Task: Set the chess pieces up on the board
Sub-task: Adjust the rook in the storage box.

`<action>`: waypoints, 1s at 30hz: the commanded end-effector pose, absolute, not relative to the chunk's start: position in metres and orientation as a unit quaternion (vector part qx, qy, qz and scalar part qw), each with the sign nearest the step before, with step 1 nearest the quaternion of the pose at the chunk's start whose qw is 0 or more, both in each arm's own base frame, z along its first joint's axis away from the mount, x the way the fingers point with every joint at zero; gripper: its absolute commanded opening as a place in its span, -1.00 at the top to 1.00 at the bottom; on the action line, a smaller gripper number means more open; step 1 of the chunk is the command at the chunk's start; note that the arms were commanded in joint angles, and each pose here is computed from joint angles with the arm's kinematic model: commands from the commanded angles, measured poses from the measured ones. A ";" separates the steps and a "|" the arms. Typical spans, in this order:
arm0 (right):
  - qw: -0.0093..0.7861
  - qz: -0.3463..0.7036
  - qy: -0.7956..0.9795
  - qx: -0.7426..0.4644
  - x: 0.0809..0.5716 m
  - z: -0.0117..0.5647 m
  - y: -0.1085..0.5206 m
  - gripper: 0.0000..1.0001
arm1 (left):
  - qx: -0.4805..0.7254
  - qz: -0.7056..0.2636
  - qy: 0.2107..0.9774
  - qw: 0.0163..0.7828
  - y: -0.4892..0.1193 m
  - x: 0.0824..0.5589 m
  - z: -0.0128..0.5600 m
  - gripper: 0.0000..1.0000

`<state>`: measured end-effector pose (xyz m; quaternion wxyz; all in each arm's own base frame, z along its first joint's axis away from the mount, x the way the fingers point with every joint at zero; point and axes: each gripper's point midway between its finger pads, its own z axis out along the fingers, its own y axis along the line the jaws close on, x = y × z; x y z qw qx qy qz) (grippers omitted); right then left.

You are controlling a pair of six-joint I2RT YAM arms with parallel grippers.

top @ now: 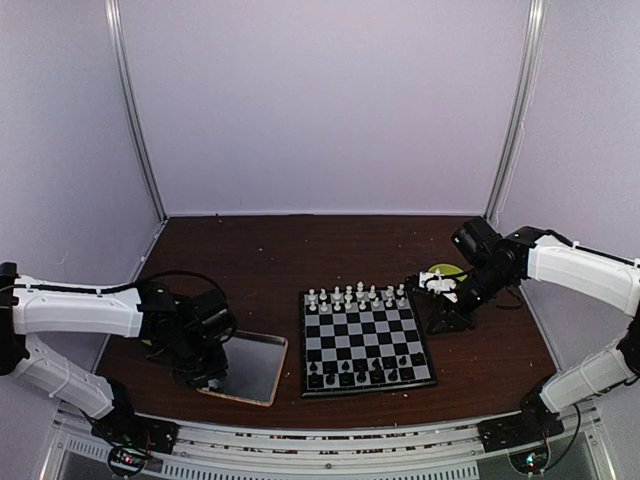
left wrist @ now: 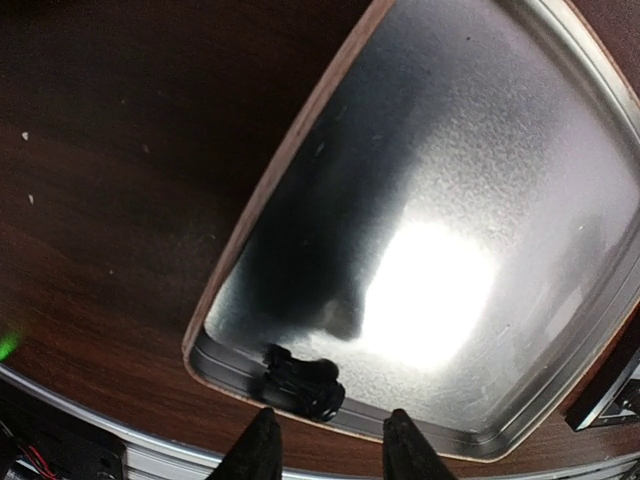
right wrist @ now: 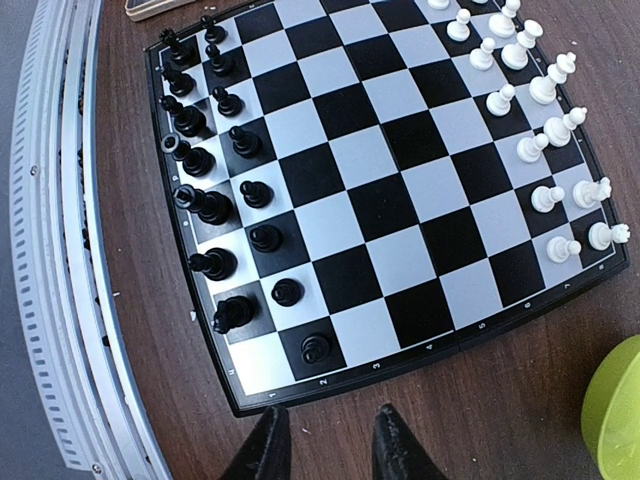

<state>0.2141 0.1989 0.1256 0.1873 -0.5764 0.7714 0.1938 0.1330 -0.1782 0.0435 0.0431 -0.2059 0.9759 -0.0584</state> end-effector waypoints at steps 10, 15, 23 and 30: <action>0.173 0.188 0.775 -0.579 0.212 0.119 0.195 0.43 | -0.220 -0.055 0.974 0.026 -0.176 0.135 0.027 0.30; 0.172 0.189 0.774 -0.579 0.212 0.118 0.194 0.43 | -0.220 -0.053 0.974 0.021 -0.173 0.135 0.021 0.30; 0.169 0.187 0.775 -0.579 0.212 0.117 0.194 0.42 | -0.212 -0.055 0.976 0.016 -0.177 0.138 0.016 0.31; 0.168 0.186 0.776 -0.579 0.212 0.116 0.193 0.42 | -0.193 -0.063 0.979 0.001 -0.190 0.140 0.013 0.32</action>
